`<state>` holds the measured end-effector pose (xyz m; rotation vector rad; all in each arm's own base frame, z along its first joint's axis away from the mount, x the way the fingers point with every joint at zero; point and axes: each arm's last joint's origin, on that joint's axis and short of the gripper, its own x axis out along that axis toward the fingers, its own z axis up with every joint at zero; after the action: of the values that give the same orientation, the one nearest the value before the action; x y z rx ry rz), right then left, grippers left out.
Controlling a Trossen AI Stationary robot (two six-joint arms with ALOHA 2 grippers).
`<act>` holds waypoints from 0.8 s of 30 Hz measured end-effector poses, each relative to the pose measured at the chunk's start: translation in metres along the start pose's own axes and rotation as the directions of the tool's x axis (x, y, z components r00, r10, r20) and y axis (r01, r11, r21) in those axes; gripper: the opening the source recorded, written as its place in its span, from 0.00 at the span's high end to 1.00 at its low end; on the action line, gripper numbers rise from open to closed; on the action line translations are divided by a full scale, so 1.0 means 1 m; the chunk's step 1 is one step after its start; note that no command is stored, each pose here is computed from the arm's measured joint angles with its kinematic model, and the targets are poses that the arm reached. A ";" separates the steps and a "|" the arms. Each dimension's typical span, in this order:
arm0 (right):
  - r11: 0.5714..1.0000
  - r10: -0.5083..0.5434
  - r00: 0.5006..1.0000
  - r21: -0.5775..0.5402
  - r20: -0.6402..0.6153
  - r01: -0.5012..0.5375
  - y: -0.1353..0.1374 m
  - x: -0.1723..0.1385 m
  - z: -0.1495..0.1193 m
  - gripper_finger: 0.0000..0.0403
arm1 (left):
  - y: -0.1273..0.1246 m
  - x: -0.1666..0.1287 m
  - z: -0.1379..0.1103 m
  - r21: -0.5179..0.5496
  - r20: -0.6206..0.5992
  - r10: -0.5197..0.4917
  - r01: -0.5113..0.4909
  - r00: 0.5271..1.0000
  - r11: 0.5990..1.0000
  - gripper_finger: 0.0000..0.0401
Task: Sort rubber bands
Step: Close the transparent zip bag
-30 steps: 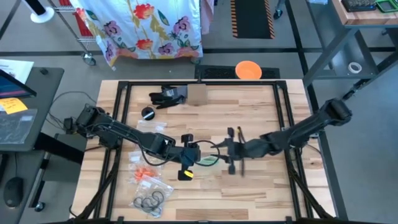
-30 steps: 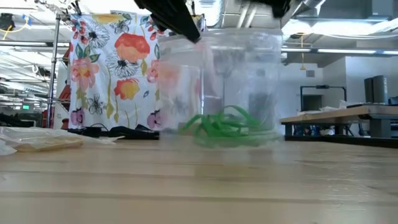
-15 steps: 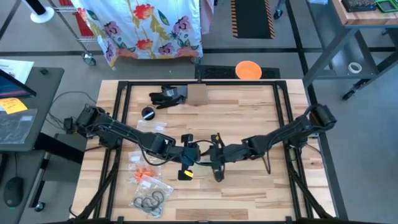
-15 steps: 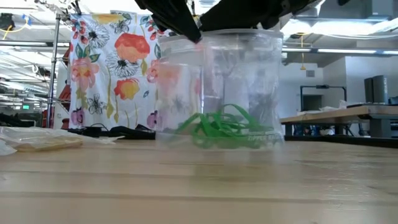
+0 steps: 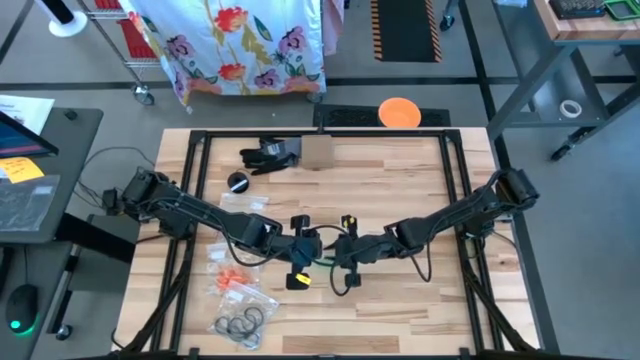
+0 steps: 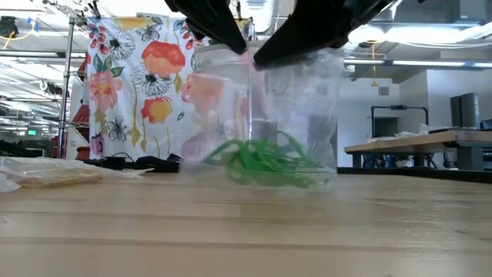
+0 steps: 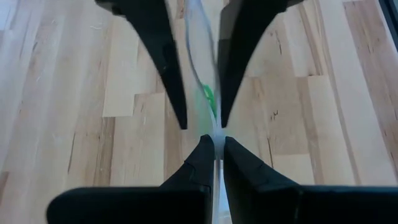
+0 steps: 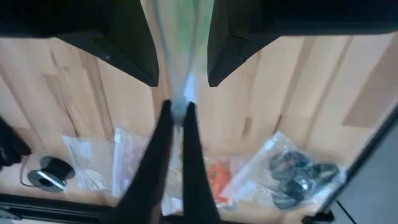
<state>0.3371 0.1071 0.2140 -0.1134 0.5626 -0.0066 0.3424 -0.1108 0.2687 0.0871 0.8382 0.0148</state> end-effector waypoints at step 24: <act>0.999 0.017 1.000 -0.043 -0.014 -0.018 0.005 -0.010 0.001 1.00 | -0.005 -0.002 -0.008 0.024 -0.041 0.084 -0.083 0.996 0.996 0.54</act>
<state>0.3295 0.1121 0.2196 -0.1506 0.5774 0.0216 0.3352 -0.1150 0.2650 0.1436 0.8766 0.0862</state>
